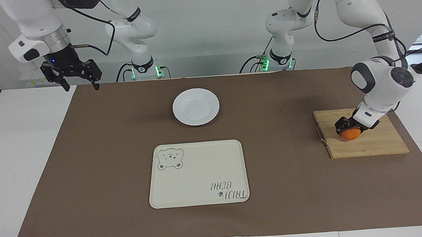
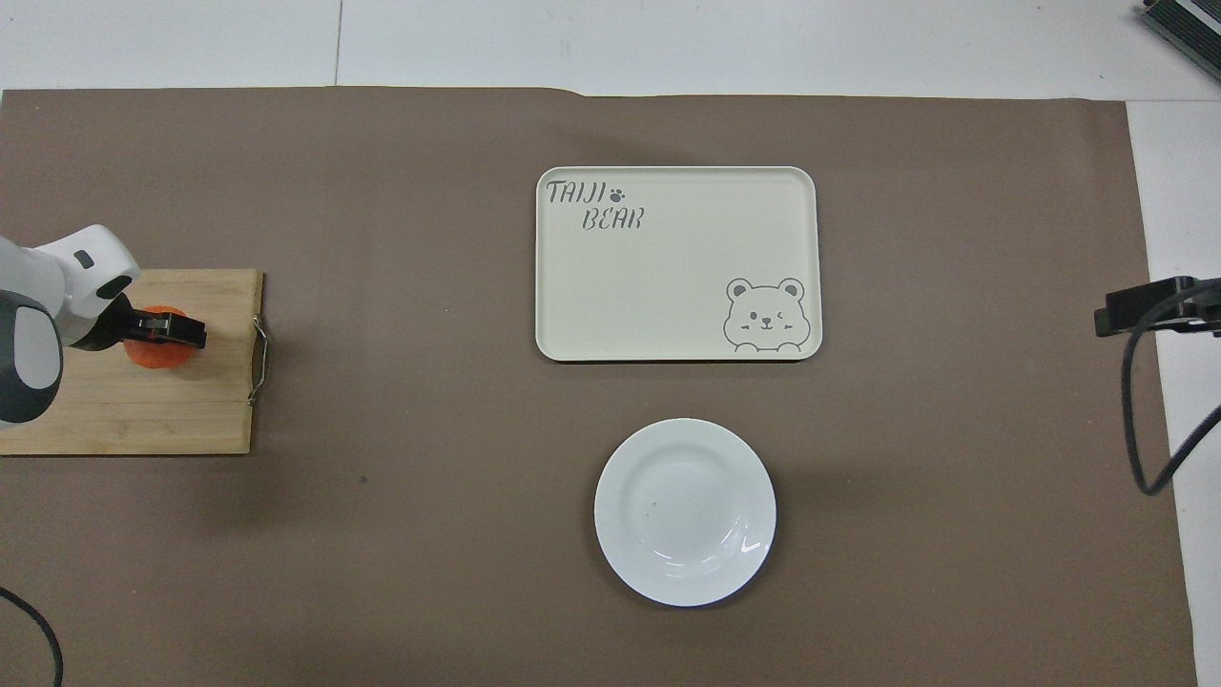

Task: Place orange and plate with both arms
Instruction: 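Lower the left gripper onto the orange and close it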

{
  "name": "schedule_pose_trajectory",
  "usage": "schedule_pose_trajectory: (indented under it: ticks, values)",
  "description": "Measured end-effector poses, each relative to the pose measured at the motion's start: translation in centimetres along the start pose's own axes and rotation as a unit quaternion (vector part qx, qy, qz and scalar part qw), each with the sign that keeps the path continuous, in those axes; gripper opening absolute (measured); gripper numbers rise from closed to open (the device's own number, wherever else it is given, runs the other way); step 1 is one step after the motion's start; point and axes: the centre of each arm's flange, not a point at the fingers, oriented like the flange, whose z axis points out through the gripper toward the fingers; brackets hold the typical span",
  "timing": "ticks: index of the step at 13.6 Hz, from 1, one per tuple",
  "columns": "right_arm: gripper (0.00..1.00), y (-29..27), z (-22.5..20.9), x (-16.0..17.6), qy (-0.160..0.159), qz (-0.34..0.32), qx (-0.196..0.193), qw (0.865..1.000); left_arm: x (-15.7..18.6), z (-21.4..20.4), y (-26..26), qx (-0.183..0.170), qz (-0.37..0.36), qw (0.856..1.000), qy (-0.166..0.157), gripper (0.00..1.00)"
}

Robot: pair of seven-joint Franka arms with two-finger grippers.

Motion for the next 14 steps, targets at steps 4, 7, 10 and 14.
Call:
schedule_pose_trajectory:
  ticks: [4, 7, 10, 14]
  values:
    - [1.0, 0.0, 0.0, 0.0, 0.0, 0.0, 0.0, 1.0, 0.0, -0.1, 0.0, 0.0, -0.016, 1.0, 0.002, 0.78]
    - [1.0, 0.0, 0.0, 0.0, 0.0, 0.0, 0.0, 1.0, 0.7, -2.4, 0.2, -0.003, -0.035, 0.999, -0.005, 0.78]
    - [1.0, 0.0, 0.0, 0.0, 0.0, 0.0, 0.0, 1.0, 1.2, -7.8, 1.2, -0.004, -0.06, 0.998, -0.003, 0.78]
    - [1.0, 0.0, 0.0, 0.0, 0.0, 0.0, 0.0, 1.0, -0.3, -13.7, 3.4, -0.004, -0.058, 0.998, 0.001, 0.78]
